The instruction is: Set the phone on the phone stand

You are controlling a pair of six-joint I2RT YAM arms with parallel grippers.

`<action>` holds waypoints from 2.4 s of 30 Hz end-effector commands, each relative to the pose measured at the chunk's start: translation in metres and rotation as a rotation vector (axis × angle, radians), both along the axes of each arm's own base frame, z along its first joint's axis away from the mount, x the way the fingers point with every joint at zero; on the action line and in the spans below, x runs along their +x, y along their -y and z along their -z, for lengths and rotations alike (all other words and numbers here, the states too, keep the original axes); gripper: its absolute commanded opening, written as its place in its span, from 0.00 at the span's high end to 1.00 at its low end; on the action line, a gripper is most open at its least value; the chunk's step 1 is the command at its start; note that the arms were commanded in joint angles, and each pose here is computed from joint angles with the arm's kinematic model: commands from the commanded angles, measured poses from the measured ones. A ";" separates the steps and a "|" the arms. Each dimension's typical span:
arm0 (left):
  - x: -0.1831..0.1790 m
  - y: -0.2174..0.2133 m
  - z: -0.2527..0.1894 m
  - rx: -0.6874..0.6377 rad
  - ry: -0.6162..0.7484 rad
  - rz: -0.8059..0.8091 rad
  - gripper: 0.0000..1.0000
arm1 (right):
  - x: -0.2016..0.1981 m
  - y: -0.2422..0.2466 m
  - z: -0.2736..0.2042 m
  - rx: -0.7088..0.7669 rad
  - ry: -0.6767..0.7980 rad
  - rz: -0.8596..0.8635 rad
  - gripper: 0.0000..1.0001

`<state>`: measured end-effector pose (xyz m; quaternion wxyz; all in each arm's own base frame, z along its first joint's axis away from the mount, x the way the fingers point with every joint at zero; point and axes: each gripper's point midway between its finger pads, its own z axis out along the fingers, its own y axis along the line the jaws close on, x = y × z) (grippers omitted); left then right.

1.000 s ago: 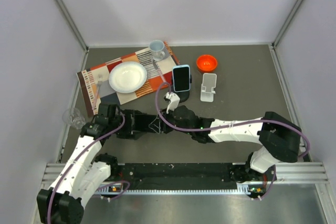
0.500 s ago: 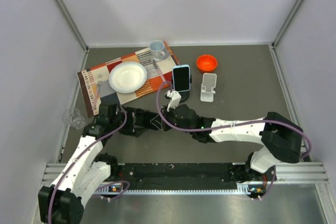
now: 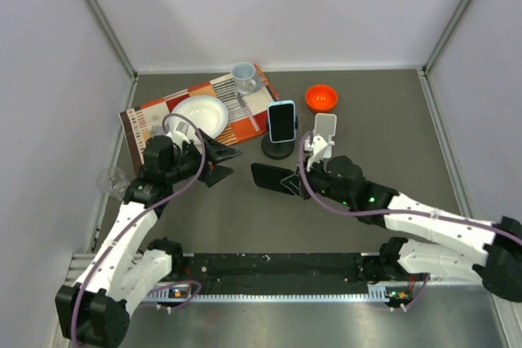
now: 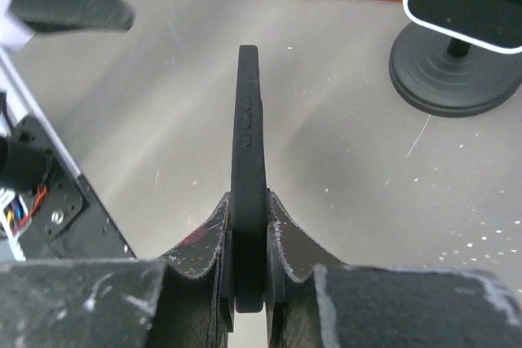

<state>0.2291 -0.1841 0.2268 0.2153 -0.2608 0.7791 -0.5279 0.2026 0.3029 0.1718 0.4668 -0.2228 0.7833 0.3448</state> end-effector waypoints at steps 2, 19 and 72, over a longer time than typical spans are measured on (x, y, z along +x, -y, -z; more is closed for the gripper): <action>-0.004 0.027 -0.052 0.122 0.518 0.315 0.10 | -0.036 0.020 -0.051 -0.006 0.201 -0.255 1.00; -0.113 0.079 -0.059 0.111 1.113 1.088 0.21 | -0.121 0.019 -0.089 -0.018 0.108 -0.756 1.00; -0.101 0.110 -0.089 0.289 1.392 0.818 1.00 | -0.049 0.023 -0.133 0.128 0.104 -0.243 0.17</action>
